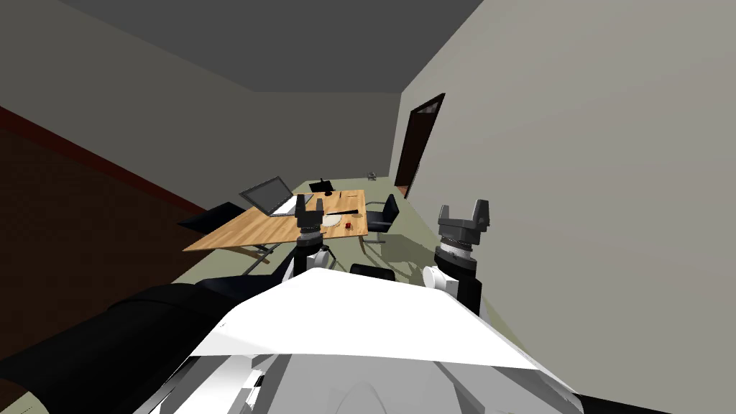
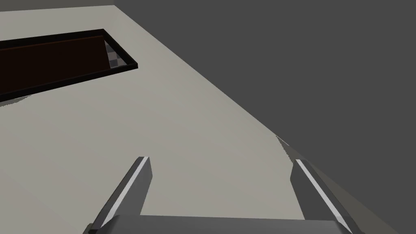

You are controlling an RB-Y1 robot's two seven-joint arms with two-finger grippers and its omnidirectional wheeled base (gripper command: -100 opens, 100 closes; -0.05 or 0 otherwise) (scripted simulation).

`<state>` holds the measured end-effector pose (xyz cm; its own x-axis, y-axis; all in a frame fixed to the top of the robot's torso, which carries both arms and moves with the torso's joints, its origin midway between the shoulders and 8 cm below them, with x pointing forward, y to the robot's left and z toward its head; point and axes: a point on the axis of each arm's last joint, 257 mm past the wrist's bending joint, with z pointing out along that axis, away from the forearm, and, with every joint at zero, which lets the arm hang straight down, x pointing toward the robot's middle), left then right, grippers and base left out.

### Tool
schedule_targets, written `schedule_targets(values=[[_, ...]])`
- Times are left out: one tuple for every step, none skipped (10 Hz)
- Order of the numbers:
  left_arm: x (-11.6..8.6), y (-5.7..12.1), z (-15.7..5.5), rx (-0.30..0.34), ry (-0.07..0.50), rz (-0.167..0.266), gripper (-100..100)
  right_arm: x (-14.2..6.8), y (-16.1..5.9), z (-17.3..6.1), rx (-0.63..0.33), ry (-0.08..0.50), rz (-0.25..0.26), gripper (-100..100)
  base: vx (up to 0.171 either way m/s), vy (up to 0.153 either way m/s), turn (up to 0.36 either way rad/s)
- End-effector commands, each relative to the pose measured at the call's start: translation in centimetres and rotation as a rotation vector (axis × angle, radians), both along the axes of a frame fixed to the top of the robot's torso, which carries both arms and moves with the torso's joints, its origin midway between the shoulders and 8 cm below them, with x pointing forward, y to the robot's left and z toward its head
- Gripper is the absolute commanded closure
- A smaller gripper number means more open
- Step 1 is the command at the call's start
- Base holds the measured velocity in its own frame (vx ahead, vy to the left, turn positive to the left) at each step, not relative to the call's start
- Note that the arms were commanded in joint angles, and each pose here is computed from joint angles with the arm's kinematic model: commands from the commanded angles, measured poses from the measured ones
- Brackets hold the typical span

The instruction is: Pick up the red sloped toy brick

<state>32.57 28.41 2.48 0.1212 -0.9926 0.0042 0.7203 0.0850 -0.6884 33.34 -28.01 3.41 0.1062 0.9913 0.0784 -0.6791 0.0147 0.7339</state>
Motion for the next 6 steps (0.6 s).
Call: schedule_targets(values=[[0.4,0.0,-0.4,0.015,0.021,-0.015,-100,0.0,0.0,0.0,0.0,0.0,0.0,0,0.011,-0.023,0.003],[0.8,0.2,-0.7,0.022,0.04,-0.025,-100,0.0,0.0,0.0,0.0,0.0,0.0,0,0.026,-0.041,0.01],[1.3,0.4,-1.2,0.027,0.063,-0.035,-100,0.0,0.0,0.0,0.0,0.0,0.0,0,0.04,-0.056,0.015],[1.8,0.8,-1.7,0.028,0.09,-0.043,-100,0.0,0.0,0.0,0.0,0.0,0.0,0,0.055,-0.071,0.015],[2.4,1.4,-2.2,0.026,0.119,-0.05,-100,0.0,0.0,0.0,0.0,0.0,0.0,0,0.055,-0.103,0.019],[3.0,2.0,-2.7,0.021,0.144,-0.056,-100,0.0,0.0,0.0,0.0,0.0,0.0,0,0.052,-0.104,0.025]])
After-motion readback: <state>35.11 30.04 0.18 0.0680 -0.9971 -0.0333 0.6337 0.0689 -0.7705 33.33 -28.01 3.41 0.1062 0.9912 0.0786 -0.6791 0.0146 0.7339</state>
